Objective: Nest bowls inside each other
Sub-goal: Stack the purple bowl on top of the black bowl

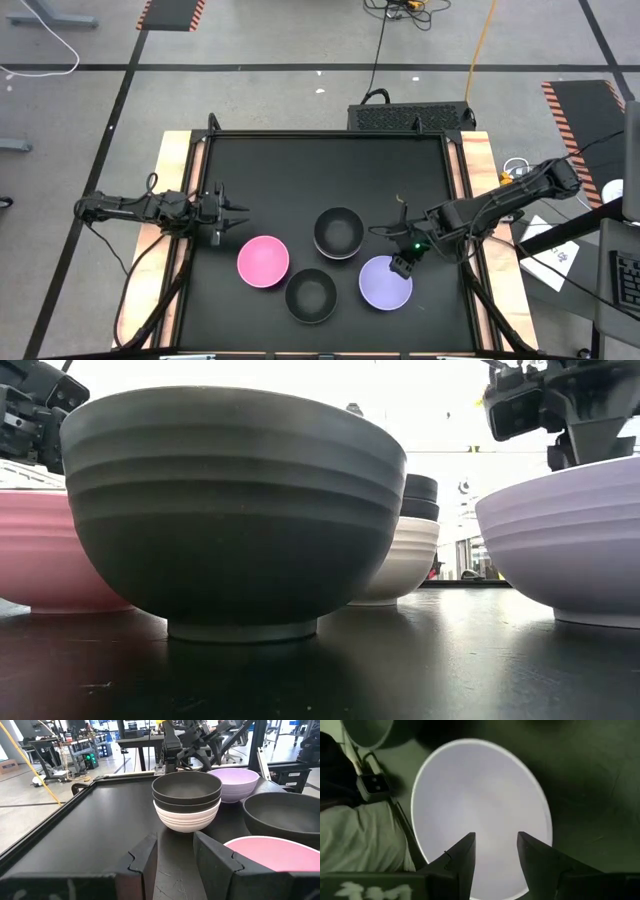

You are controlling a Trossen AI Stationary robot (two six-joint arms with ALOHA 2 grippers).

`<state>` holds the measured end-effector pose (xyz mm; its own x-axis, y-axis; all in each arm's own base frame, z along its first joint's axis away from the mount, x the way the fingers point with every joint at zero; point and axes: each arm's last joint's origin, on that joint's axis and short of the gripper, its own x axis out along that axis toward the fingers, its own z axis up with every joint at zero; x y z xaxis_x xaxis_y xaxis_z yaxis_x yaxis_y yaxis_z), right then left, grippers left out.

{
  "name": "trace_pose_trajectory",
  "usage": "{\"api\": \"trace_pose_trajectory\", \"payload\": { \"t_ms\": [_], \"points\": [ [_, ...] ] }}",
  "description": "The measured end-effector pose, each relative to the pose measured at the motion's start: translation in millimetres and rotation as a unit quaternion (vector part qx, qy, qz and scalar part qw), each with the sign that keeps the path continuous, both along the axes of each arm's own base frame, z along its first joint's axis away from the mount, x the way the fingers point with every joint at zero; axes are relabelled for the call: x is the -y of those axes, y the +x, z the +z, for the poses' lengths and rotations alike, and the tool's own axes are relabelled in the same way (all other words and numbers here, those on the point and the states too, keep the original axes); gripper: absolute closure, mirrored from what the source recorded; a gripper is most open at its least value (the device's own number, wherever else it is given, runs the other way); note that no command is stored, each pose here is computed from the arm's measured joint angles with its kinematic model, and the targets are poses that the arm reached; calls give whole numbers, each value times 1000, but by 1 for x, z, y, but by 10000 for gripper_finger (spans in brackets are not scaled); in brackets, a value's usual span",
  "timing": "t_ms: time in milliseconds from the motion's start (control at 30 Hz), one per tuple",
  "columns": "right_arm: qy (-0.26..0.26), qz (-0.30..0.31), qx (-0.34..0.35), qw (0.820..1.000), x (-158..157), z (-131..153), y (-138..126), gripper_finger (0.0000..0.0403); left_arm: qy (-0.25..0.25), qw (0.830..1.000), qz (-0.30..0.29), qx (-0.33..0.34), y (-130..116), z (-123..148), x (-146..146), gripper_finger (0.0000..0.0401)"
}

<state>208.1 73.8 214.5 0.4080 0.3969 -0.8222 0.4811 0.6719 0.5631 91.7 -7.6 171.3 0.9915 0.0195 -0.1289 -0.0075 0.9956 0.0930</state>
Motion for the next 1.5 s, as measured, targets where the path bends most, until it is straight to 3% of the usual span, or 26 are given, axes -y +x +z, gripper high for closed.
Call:
{"api": "trace_pose_trajectory", "payload": {
  "t_ms": [600, 1067, 1233, 1433, 1500],
  "points": [
    [-18, -19, -80, 996, 13, -5, -13, 264, 8, 1000, -11, -1, 0, 0, 1, 272],
    [-26, 30, -136, 990, 6, -32, -1, 267, 11, 1000, -12, -1, 0, 0, 1, 272],
    [-34, 41, -137, 989, 5, -36, 1, 300, 9, 1000, -12, -1, 0, 0, 1, 272],
    [-50, 45, -129, 989, 6, -36, 2, 391, 9, 1000, -14, -2, 0, 0, 1, 272],
    [-50, 47, -120, 990, 6, -36, 3, 393, 9, 1000, -18, -2, 0, 0, 1, 272]
  ]
}}
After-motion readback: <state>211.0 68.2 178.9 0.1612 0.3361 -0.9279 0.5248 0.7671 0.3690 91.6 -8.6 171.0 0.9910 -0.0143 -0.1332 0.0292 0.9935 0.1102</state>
